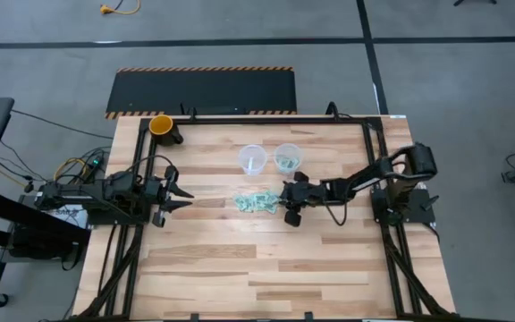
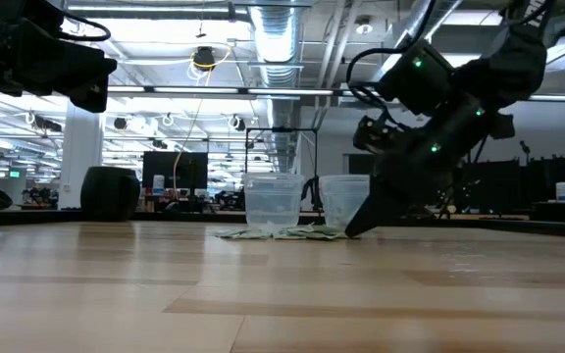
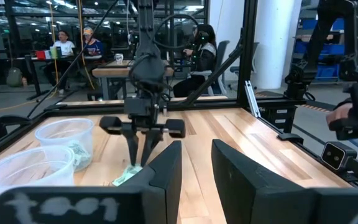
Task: Pick and place items into bin
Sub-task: Put the green stevia packet into the right transparent bin, then put the green stevia packet into the left transparent bin
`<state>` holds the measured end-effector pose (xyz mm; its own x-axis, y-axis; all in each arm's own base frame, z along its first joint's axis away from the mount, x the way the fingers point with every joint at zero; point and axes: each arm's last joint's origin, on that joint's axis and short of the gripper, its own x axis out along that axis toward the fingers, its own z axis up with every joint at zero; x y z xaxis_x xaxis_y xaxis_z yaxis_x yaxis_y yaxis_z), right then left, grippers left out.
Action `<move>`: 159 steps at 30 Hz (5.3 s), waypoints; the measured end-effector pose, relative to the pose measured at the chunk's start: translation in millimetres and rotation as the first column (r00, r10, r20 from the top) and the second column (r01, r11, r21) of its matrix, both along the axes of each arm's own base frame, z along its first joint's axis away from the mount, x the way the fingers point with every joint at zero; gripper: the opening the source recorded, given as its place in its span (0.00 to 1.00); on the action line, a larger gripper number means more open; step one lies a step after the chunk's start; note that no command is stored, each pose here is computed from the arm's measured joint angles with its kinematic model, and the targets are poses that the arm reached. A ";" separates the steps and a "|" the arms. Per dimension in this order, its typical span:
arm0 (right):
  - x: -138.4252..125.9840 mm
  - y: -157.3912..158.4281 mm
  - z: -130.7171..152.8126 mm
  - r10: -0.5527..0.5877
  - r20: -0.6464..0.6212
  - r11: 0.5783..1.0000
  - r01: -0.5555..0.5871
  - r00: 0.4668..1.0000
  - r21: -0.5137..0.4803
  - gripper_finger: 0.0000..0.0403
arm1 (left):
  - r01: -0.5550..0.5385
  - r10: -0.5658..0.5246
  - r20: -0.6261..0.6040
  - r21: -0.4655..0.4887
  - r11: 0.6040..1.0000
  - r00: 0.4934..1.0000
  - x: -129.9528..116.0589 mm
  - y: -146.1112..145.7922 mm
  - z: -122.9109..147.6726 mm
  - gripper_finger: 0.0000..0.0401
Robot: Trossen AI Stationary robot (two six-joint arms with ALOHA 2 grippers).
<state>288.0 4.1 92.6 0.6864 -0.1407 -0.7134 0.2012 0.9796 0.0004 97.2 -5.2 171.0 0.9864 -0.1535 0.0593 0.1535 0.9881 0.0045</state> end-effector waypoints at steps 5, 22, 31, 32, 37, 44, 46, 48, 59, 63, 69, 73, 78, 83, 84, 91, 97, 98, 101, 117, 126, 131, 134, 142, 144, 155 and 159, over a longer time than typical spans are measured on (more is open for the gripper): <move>1.8 -3.9 -11.0 -0.026 -0.021 1.000 0.026 0.999 0.004 0.20 | 0.000 0.000 0.000 0.000 1.000 1.000 0.0 0.0 0.0 0.19; 1.3 -5.2 -2.4 -0.028 0.026 0.999 0.028 0.999 0.019 0.03 | 0.000 0.000 0.000 0.000 1.000 1.000 0.0 0.0 0.0 0.19; 1.6 -4.0 -2.1 -0.035 0.032 0.999 0.035 0.999 0.030 0.02 | 0.000 0.000 0.000 0.000 1.000 1.000 0.0 0.0 -0.1 0.19; 1.6 -3.3 -2.1 -0.033 0.032 0.999 0.032 0.999 0.029 0.01 | 0.000 0.000 0.000 0.000 1.000 1.000 0.0 0.0 0.0 0.19; -1.9 1.4 4.7 -0.017 0.020 0.999 0.016 1.000 0.042 0.02 | 0.000 0.000 0.000 0.000 1.000 1.000 0.0 0.0 0.0 0.19; -16.6 4.1 27.0 -0.024 -0.037 0.998 0.026 0.999 0.054 0.00 | 0.000 0.000 0.000 0.000 1.000 1.000 0.0 0.0 -0.1 0.19; -20.6 3.8 35.0 -0.028 -0.036 0.998 0.030 0.999 0.051 0.01 | 0.000 0.000 0.000 0.000 1.000 1.000 0.0 0.0 0.0 0.19; -24.3 3.2 44.0 -0.037 -0.024 0.998 0.038 0.999 0.044 0.01 | 0.000 0.000 0.000 0.000 1.000 1.000 0.0 0.0 -0.1 0.19; -41.2 -12.7 98.4 -0.155 0.178 0.975 0.180 0.972 -0.131 0.00 | 0.000 0.000 0.000 0.000 1.000 1.000 0.0 0.0 -0.1 0.19; -46.2 -27.0 108.4 -0.213 0.218 0.955 0.250 0.952 -0.160 0.00 | 0.000 0.000 0.000 0.000 1.000 1.000 0.0 0.0 -0.1 0.19; -50.0 -50.0 106.7 -0.280 0.198 0.942 0.309 0.939 -0.132 0.01 | 0.000 0.000 0.000 0.000 1.000 1.000 0.0 0.0 -0.1 0.19; -49.9 -58.5 102.1 -0.295 0.174 0.944 0.314 0.940 -0.098 0.01 | 0.000 0.000 0.000 0.000 1.000 1.000 0.0 0.0 0.0 0.19; -49.0 -61.3 99.1 -0.315 0.167 0.938 0.333 0.934 -0.092 0.04 | 0.000 0.000 0.000 0.000 1.000 1.000 0.0 0.0 -0.1 0.19; -48.6 -61.4 100.4 -0.317 0.177 0.937 0.336 0.932 -0.092 0.12 | 0.001 -0.001 0.000 0.000 1.000 1.000 0.0 0.0 0.0 0.19; -48.5 -61.5 100.6 -0.317 0.179 0.937 0.337 0.931 -0.092 0.14 | 0.000 0.000 0.000 0.000 1.000 1.000 0.0 0.0 0.0 0.19; -48.5 -61.5 100.6 -0.318 0.179 0.936 0.338 0.931 -0.093 0.19 | 0.000 0.000 0.000 0.000 1.000 1.000 0.0 0.0 0.0 0.19; -44.5 -55.0 104.1 -0.286 0.222 0.946 0.312 0.932 -0.091 0.19 | 0.000 0.000 0.000 0.000 1.000 1.000 0.0 0.0 -0.1 0.19; -43.2 -52.5 105.3 -0.273 0.236 0.949 0.301 0.933 -0.092 0.19 | 0.000 0.000 0.000 0.000 1.000 1.000 0.0 0.0 -0.1 0.19; -39.4 -42.9 108.7 -0.212 0.268 0.962 0.249 0.940 -0.114 0.19 | 0.000 0.000 0.000 0.000 1.000 1.000 0.0 0.0 0.0 0.19; -38.1 -8.5 105.9 -0.100 0.243 0.988 0.125 0.965 -0.091 0.19 | 0.000 0.000 0.000 0.000 1.000 1.000 0.0 0.0 0.0 0.19; -42.9 24.7 101.0 0.128 0.405 0.978 -0.047 0.905 -0.204 0.19 | 0.000 0.000 0.000 0.000 1.000 1.000 0.0 0.0 0.0 0.19; -54.0 29.1 84.4 0.131 0.405 0.982 -0.063 0.905 -0.178 0.19 | 0.000 0.000 0.000 0.000 1.000 1.000 0.0 0.0 0.0 0.19; -63.3 31.1 72.4 0.132 0.411 0.985 -0.073 0.902 -0.155 0.19 | 0.001 -0.001 0.000 0.000 1.000 1.000 0.0 0.0 0.0 0.19; -98.5 29.4 47.2 0.146 0.548 0.987 -0.081 0.824 -0.141 0.19 | 0.000 0.000 0.000 0.000 1.000 1.000 0.0 0.0 0.0 0.19; -107.1 27.5 44.3 0.149 0.584 0.986 -0.076 0.798 -0.148 0.19 | 0.001 -0.001 -0.001 -0.005 1.000 1.000 0.0 0.0 0.0 0.19; -121.3 22.9 36.7 0.154 0.600 0.983 -0.061 0.785 -0.172 0.19 | 0.001 -0.001 -0.006 -0.029 1.000 1.000 0.0 0.0 -0.1 0.19; -120.7 16.7 34.2 0.129 0.578 0.984 -0.029 0.806 -0.178 0.19 | 0.003 -0.003 -0.007 -0.046 0.999 1.000 0.0 0.0 -0.1 0.19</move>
